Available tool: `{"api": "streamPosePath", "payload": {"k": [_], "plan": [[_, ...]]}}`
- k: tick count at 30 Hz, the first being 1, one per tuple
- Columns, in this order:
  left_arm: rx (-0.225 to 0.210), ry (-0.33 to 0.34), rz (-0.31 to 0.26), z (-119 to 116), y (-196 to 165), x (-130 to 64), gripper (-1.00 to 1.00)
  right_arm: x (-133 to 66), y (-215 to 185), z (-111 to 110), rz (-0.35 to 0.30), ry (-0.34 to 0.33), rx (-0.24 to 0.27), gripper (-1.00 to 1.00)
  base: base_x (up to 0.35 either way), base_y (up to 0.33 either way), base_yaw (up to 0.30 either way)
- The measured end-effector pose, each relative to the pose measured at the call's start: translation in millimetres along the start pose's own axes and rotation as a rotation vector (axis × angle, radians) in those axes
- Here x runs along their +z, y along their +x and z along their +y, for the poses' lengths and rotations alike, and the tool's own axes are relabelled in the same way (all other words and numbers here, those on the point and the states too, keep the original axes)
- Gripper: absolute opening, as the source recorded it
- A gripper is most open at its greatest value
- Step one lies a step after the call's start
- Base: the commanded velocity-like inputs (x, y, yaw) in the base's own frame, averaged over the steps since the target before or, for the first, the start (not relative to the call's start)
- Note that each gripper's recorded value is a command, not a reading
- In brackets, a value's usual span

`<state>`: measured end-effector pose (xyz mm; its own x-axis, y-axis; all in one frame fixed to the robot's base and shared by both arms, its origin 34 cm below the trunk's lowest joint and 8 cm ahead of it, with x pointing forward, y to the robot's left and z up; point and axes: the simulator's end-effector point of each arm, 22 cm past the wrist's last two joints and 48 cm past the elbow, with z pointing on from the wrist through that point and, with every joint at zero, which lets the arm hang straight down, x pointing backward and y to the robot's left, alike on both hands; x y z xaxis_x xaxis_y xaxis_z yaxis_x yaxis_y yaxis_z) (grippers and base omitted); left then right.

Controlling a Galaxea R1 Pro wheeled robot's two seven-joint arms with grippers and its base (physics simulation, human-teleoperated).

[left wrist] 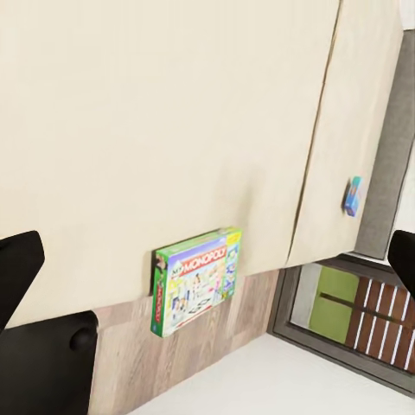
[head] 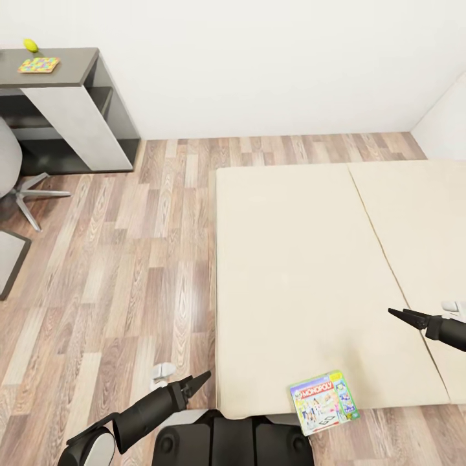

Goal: Put all the toys in the child's room - the three board games (two on the bed and one on the table), the two jigsaw puzzles on the table, and the tennis ball on the table - inside the toy box on the table in the child's room.

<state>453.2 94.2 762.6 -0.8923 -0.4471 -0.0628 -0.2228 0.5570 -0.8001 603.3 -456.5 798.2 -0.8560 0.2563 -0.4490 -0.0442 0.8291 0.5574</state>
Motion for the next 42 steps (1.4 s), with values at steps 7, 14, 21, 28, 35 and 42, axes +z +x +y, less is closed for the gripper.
{"api": "streamPosePath", "payload": {"k": [7, 14, 21, 28, 35, 42], "plan": [[0.008, 0.005, -0.007, -4, -3, -1.3, 1.00, -2.1, -4, 4, -0.010, -0.005, -0.006, 1.00, 0.000, 0.000, 0.000], [0.016, 0.010, -0.013, -8, -5, -2.6, 1.00, -4.5, -9, 7, -0.021, -0.008, -0.011, 1.00, 0.000, 0.000, 0.000], [0.025, 0.015, -0.020, -11, -8, -4.0, 1.00, -7.3, -13, 11, -0.030, -0.012, -0.017, 1.00, 0.000, 0.000, 0.000], [0.033, 0.019, -0.027, -15, -11, -5.4, 1.00, -10.3, -18, 14, -0.041, -0.015, -0.026, 1.00, 0.000, 0.000, 0.000], [0.042, 0.024, -0.034, -19, -14, -6.9, 1.00, -13.0, -23, 18, -0.051, -0.019, -0.032, 1.00, 0.000, 0.000, 0.000], [0.050, 0.028, -0.040, -23, -16, -8.4, 1.00, -16.1, -27, 21, -0.060, -0.022, -0.038, 1.00, 0.000, 0.000, 0.000]]}}
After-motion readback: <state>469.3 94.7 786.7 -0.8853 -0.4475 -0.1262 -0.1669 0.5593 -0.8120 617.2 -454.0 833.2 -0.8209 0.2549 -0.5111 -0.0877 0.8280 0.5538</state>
